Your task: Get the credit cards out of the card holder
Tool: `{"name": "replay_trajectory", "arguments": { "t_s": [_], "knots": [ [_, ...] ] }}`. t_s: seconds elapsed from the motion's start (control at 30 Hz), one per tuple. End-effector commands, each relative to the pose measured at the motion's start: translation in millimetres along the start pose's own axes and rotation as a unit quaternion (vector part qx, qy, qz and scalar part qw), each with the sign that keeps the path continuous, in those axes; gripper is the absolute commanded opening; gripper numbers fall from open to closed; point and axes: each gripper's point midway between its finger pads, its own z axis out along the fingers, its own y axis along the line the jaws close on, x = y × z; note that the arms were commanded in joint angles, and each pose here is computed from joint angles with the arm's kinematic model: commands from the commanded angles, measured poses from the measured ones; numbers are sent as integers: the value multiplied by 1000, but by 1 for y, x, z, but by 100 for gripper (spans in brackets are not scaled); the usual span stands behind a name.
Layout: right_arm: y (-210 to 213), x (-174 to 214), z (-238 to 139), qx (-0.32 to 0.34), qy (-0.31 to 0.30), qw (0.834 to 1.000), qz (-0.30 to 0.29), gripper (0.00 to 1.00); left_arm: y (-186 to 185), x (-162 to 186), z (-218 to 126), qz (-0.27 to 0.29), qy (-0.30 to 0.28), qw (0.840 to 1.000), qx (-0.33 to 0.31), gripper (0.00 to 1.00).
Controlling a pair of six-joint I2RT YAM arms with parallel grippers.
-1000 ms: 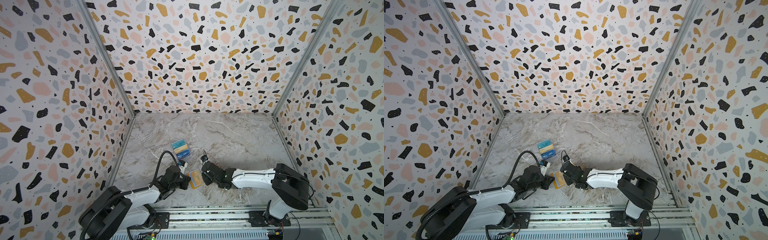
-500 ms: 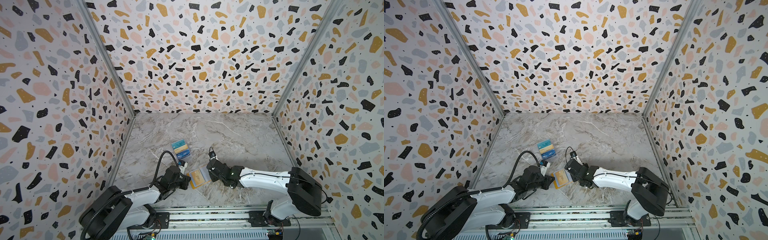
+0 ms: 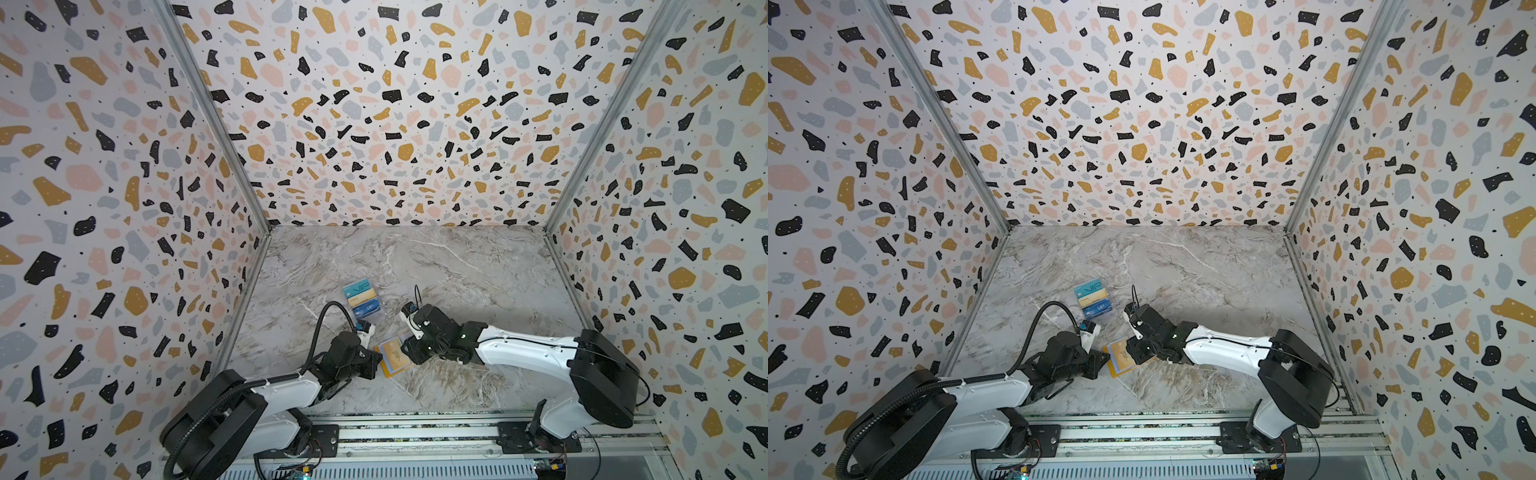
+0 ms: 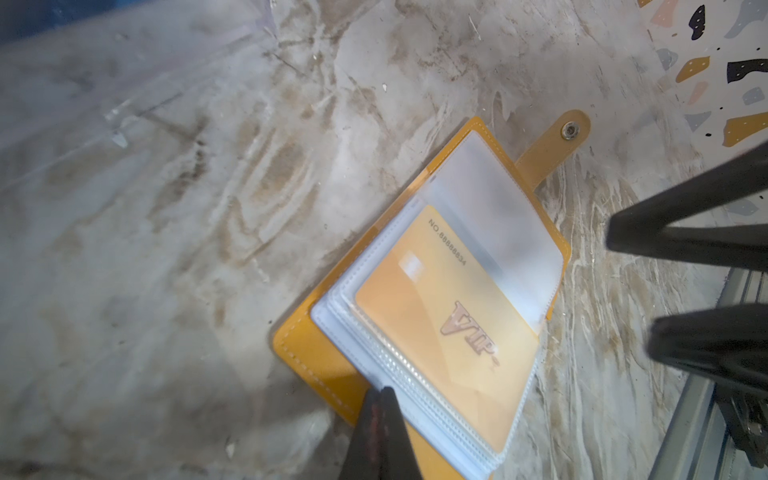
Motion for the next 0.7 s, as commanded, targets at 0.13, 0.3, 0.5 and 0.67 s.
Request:
{"name": "replay_trajectory", "arguments": {
  "t_s": [0.13, 0.3, 0.5, 0.67],
  "knots": [
    [5, -12, 16, -55, 19, 998, 32, 38, 10, 20, 1, -8, 35, 999, -20, 0],
    [-2, -3, 27, -79, 45, 994, 56, 36, 11, 20, 1, -8, 34, 999, -22, 0],
    [3, 4, 32, -126, 61, 988, 70, 33, 11, 21, 3, -7, 39, 999, -22, 0],
    [10, 7, 34, -167, 73, 980, 78, 33, 11, 21, 4, -7, 42, 999, -22, 0]
  ]
}}
